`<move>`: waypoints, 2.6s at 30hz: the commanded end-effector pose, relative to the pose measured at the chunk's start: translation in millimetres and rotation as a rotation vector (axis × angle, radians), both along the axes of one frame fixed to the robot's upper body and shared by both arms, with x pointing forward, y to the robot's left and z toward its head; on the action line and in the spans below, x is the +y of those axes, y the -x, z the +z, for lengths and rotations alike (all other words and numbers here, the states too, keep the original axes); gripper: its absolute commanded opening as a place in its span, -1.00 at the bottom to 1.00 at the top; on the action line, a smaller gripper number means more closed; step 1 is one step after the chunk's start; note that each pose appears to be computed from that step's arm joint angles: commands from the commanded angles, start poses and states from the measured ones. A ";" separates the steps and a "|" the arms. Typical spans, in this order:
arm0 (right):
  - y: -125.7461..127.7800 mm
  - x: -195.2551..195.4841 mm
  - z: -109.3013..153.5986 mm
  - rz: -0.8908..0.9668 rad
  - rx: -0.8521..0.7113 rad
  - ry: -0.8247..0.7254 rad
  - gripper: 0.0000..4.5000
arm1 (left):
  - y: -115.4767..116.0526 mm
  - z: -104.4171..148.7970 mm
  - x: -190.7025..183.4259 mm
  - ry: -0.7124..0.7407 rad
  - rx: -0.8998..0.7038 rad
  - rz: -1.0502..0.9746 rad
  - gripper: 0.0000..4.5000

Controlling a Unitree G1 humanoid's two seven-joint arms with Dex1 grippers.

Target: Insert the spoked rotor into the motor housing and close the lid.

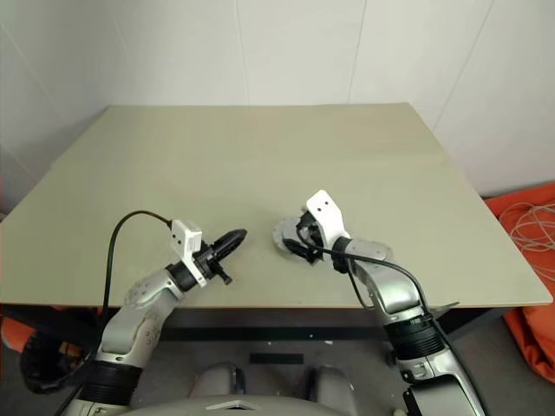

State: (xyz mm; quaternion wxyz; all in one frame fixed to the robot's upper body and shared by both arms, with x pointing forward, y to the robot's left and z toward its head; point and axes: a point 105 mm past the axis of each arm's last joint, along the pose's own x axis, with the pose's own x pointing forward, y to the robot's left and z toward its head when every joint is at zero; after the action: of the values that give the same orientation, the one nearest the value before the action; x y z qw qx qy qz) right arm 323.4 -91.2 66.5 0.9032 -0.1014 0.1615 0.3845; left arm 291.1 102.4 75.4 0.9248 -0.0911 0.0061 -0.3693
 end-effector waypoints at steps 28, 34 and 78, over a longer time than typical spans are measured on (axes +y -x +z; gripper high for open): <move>4.8 4.2 -6.4 0.039 0.032 0.127 0.40 | -29.3 -0.1 -5.4 -0.146 -0.091 -0.157 -0.92; 5.2 7.3 -5.6 0.038 0.030 0.119 0.40 | -48.8 -0.2 -24.0 -0.186 -0.130 -0.248 -0.92; 18.7 -5.7 25.0 0.054 -0.066 0.153 0.99 | -52.9 -7.0 -84.6 -0.267 -0.066 -0.388 -0.92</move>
State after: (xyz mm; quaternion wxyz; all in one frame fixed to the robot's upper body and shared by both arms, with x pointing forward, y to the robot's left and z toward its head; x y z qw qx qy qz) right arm 305.8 -97.3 75.3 0.8837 -0.1786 0.1855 0.3908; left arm 343.5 17.8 64.1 0.8395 0.0408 0.0474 -0.5398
